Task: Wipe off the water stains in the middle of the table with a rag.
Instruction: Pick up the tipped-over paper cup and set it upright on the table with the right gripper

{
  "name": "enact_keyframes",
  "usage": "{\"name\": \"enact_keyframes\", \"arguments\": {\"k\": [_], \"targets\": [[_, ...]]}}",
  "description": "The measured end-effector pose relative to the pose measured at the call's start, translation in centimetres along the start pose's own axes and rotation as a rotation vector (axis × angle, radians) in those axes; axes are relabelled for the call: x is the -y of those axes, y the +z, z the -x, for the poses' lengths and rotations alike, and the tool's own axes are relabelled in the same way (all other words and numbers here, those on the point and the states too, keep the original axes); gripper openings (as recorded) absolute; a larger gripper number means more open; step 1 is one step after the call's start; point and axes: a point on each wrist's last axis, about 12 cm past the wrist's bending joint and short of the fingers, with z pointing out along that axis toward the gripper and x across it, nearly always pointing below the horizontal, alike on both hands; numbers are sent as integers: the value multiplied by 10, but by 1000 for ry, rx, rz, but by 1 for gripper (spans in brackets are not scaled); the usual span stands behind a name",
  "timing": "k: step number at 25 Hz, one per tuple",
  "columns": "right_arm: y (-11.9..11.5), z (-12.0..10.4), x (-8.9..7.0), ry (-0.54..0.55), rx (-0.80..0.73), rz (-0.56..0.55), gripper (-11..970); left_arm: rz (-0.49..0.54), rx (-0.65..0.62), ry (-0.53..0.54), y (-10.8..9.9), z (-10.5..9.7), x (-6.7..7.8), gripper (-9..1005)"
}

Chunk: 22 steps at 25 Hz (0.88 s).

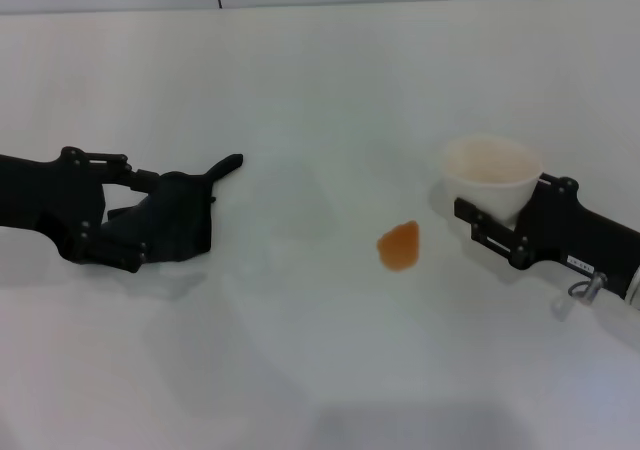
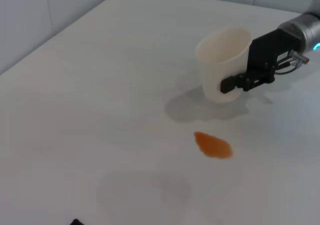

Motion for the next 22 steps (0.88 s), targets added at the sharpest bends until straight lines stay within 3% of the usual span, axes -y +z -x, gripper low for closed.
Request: {"name": "enact_keyframes", "arguments": {"k": [15, 20, 22], "targets": [[-5, -15, -5, 14, -81, -29, 521, 5, 4, -3, 4, -1, 0, 893], [-5, -16, -7, 13, -90, -21, 569, 4, 5, -6, 4, -2, 1, 893], [-6, -17, -7, 13, -93, -19, 765, 4, 5, -9, 4, -3, 1, 893]]}}
